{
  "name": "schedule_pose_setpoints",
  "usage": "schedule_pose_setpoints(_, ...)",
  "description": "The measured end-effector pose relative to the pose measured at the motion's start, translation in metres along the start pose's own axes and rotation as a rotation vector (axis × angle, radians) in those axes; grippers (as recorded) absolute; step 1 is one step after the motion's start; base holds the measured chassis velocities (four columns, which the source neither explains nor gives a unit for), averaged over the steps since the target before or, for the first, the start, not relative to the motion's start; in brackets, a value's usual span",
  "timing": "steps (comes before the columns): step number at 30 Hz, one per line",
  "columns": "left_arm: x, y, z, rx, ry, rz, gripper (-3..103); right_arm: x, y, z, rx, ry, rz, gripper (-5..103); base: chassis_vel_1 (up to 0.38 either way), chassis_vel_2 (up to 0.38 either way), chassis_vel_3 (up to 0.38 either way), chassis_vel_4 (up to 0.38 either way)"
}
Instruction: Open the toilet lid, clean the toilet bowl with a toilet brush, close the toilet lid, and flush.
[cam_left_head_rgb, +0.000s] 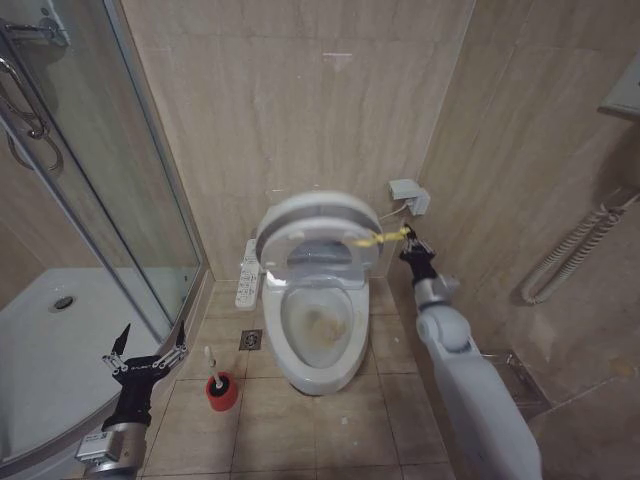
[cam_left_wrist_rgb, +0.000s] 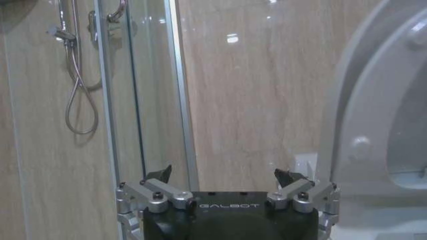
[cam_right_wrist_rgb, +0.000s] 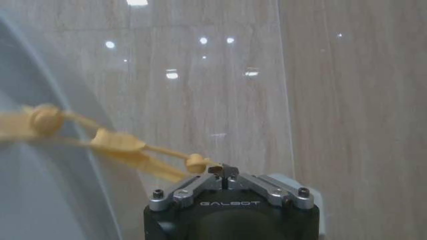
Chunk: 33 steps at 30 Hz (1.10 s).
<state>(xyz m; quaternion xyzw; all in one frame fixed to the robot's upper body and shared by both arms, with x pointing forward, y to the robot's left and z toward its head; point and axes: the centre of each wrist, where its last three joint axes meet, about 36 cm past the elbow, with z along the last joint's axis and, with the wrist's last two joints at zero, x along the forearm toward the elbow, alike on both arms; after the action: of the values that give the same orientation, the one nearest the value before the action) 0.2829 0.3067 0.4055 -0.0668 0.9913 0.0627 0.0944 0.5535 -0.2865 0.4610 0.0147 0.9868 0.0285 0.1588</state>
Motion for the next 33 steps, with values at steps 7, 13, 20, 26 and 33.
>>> schedule_pose_setpoints(7, 0.0, 0.0, 0.0, 0.0, 0.0, 0.0, 100, -0.034, 0.01, -0.004, -0.012, 0.017, -0.012, 1, 0.0, 0.0, 0.0, 0.0)
schedule_pose_setpoints(13, 0.0, 0.0, 0.0, 0.0, 0.0, 0.0, 100, -0.039, 0.022, -0.007, -0.024, 0.048, -0.013, 1, 0.0, 0.0, 0.0, 0.0)
schedule_pose_setpoints(20, 0.0, 0.0, 0.0, 0.0, 0.0, 0.0, 100, -0.041, 0.028, -0.009, -0.025, 0.061, -0.016, 1, 0.0, 0.0, 0.0, 0.0)
schedule_pose_setpoints(26, 0.0, 0.0, 0.0, 0.0, 0.0, 0.0, 100, -0.035, 0.027, -0.009, -0.024, 0.062, -0.018, 1, 0.0, 0.0, 0.0, 0.0)
schedule_pose_setpoints(33, 0.0, 0.0, 0.0, 0.0, 0.0, 0.0, 100, -0.03, 0.024, -0.01, -0.023, 0.072, -0.011, 1, 0.0, 0.0, 0.0, 0.0)
